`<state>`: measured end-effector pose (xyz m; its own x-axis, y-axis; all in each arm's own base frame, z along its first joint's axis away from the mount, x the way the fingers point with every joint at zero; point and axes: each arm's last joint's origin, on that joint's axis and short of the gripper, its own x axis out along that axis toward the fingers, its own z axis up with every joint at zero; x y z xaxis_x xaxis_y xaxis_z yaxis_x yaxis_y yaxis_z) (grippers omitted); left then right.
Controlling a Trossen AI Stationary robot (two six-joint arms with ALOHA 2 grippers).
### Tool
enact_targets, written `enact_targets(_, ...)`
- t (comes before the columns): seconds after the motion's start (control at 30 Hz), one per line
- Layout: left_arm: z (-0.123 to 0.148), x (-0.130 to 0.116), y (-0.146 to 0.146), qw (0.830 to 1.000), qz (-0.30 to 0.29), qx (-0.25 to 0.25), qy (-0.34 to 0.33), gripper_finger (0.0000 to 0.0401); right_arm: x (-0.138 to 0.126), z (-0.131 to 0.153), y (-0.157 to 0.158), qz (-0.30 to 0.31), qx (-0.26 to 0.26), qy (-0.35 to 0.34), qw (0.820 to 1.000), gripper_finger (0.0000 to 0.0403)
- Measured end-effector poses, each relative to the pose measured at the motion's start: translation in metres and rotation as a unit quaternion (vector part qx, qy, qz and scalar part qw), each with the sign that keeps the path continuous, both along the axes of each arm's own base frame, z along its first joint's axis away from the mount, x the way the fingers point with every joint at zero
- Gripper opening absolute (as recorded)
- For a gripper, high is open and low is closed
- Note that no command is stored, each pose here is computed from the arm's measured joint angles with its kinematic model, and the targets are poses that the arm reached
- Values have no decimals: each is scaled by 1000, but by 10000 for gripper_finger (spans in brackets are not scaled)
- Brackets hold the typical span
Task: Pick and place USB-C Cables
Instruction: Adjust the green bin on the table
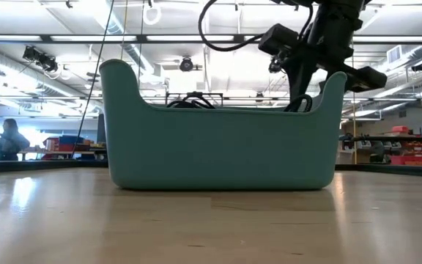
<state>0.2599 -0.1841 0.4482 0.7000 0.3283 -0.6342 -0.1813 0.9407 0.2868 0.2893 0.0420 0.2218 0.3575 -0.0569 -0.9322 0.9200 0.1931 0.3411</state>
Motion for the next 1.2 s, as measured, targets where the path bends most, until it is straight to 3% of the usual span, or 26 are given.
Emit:
enact_targets(0.2,0,0,0,1000,0,0,0,188,-4,10,-7,-1,3,-17,1000,189)
enact_targets(0.5,0,2,2,1000,6,-2,-1,188,-23,44,-24,3,-25,-75,997,161)
enact_targets(0.63,0,2,3,1000,8,-3,-2,188,-29,65,-27,29,-60,-141,988,131)
enact_targets(0.77,0,3,4,1000,10,-4,-3,188,-31,78,-39,54,-103,-182,976,61)
enact_targets(0.87,1,4,5,1000,18,-11,-8,188,-29,78,-52,78,-129,-181,972,10)
enact_targets(1.2,1,13,19,997,62,-32,-20,188,-7,39,-99,155,-106,-105,977,2)
